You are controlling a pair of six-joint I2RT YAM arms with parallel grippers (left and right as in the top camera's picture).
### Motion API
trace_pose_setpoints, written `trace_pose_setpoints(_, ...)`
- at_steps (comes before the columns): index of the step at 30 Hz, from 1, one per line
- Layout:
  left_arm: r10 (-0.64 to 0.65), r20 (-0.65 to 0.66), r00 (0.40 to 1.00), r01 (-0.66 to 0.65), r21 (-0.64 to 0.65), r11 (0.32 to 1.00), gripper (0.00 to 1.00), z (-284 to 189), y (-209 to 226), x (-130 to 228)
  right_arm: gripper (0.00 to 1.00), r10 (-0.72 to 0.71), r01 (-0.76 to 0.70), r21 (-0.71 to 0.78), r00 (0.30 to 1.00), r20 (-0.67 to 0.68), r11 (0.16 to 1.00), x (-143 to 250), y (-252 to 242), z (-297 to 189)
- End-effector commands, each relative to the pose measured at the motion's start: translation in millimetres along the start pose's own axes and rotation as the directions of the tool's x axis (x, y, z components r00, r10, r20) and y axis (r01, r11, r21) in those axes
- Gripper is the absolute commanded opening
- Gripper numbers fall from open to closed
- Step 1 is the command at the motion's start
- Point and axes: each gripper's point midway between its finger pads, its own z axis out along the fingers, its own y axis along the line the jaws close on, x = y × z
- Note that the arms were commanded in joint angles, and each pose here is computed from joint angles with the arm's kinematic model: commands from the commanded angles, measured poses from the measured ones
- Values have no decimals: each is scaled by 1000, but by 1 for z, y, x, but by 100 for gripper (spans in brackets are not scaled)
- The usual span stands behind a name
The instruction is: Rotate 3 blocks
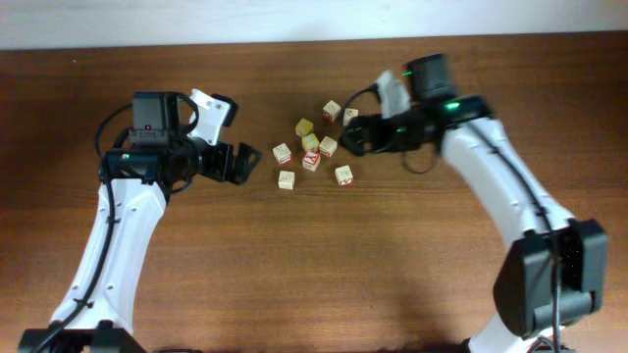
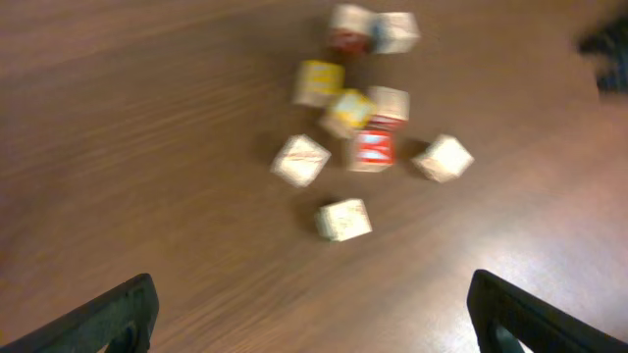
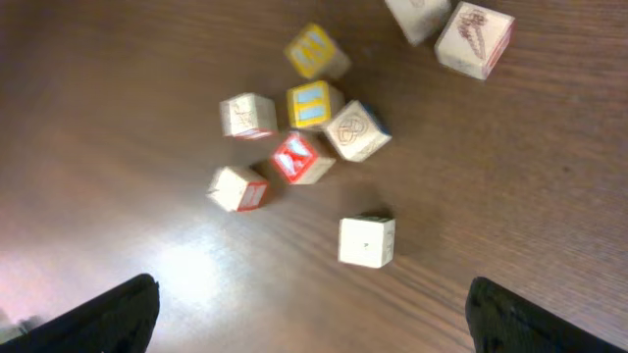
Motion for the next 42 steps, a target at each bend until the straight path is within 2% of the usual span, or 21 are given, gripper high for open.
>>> trace_pose_setpoints(1,-332,60,941,330,-373,867,99,-12,67,10,99,9,-24,341,999,45,940,0,-10,21)
trace_pose_setpoints(2,-382,99,919,385,-440,811,99,-18,79,13,100,-6,-15,392,999,51,920,1,-11,25)
trace_pose_setpoints(3,-389,118,914,397,-467,790,99,-20,85,12,99,-27,5,426,999,45,905,3,-10,32)
trace_pose_setpoints(5,-379,136,915,394,-493,775,99,-23,90,10,88,-30,14,460,999,28,888,10,-11,47)
trace_pose_setpoints(9,-380,134,915,394,-493,776,99,-23,90,11,68,-21,43,460,998,-53,887,27,-23,86)
trace_pose_setpoints(13,-380,134,915,394,-493,776,99,-23,90,11,61,2,44,429,994,-108,902,42,-26,109)
trace_pose_setpoints(18,-380,134,915,394,-493,776,99,-23,90,11,42,41,8,432,994,-104,902,46,-30,114)
trace_pose_setpoints(26,-380,133,915,394,-493,775,99,-23,90,11,34,130,-61,450,983,-126,891,65,-35,115)
trace_pose_setpoints(30,-383,128,915,394,-494,775,99,-23,90,12,25,155,-71,408,972,-177,910,76,-27,115)
trace_pose_setpoints(32,-383,128,915,394,-494,775,99,-23,90,12,25,238,-135,424,950,-201,896,85,-23,105)
trace_pose_setpoints(36,-383,128,915,394,-494,775,99,-23,90,12,24,347,-153,501,881,-321,852,123,-27,83)
trace_pose_setpoints(40,-383,128,915,394,-494,775,99,-23,90,12,25,377,-145,530,853,-361,836,140,-30,78)
trace_pose_setpoints(42,-383,128,915,394,-494,775,99,-23,90,12,34,383,-142,536,846,-371,832,143,-31,75)
